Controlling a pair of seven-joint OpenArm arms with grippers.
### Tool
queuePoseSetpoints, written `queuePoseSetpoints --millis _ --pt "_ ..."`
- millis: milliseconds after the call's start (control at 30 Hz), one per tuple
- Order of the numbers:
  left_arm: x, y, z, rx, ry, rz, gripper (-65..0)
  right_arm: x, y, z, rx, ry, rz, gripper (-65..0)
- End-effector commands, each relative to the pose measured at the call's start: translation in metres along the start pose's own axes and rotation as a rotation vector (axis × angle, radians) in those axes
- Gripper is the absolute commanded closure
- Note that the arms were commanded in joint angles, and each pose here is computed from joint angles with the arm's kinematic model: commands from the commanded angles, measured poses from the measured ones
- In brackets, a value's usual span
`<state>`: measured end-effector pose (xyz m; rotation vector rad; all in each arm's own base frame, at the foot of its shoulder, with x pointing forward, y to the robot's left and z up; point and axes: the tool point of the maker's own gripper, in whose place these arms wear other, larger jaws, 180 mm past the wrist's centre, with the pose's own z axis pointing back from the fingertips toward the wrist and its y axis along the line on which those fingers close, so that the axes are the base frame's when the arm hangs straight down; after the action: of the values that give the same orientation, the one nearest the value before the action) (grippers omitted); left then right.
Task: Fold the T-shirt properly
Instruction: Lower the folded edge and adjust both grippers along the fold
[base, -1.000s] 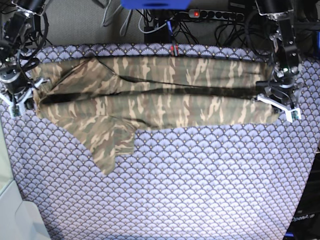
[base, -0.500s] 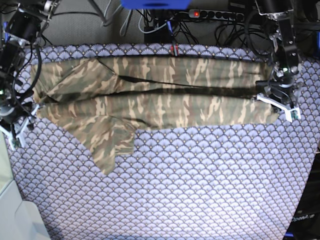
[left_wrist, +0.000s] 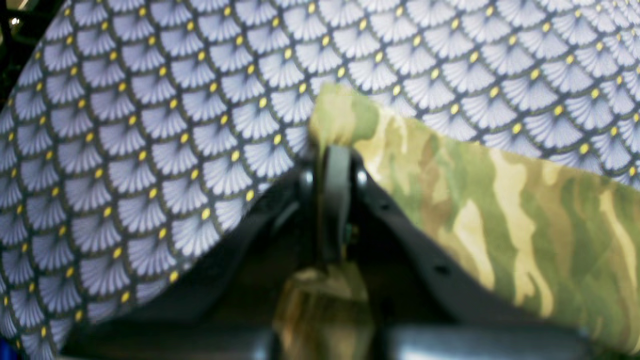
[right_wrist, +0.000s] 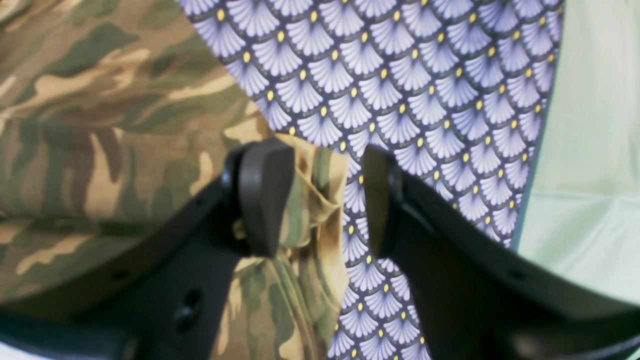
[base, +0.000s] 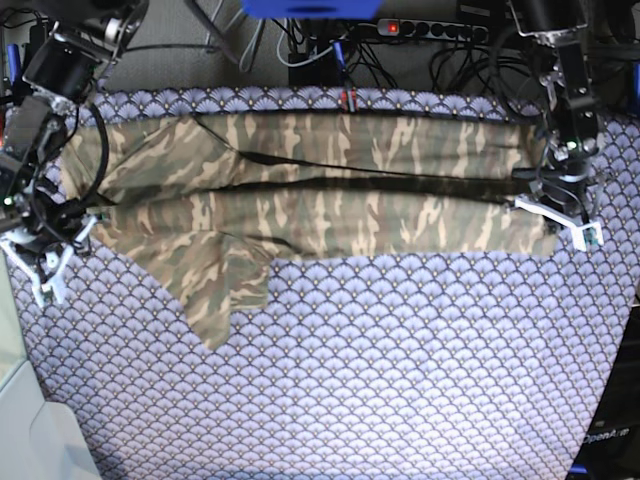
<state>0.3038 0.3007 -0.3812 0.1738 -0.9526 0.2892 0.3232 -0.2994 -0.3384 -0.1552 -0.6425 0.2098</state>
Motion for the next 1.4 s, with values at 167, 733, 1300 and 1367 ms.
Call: queuePoseSetpoints --millis 167,733,1300,1367 --pt "0.022 0.003 0.0 0.007 -0.062 -0.009 -0.4 0.008 -0.007 0.005 0.0 -0.033 -0.052 -27.7" --pt "0.023 0.002 -0.001 0.008 -0.064 -0.005 -0.4 -0.015 0.006 -0.021 0.15 0.012 -0.156 -27.7" --pt "0.024 0.002 -0.001 0.008 -0.066 -0.005 -0.4 -0.043 0.024 -0.024 0.18 0.063 -0.159 -11.5" --pt "0.024 0.003 -0.001 0.009 -0.066 -0.004 -0.4 -0.043 0.022 -0.024 0.177 0.064 -0.156 -4.6"
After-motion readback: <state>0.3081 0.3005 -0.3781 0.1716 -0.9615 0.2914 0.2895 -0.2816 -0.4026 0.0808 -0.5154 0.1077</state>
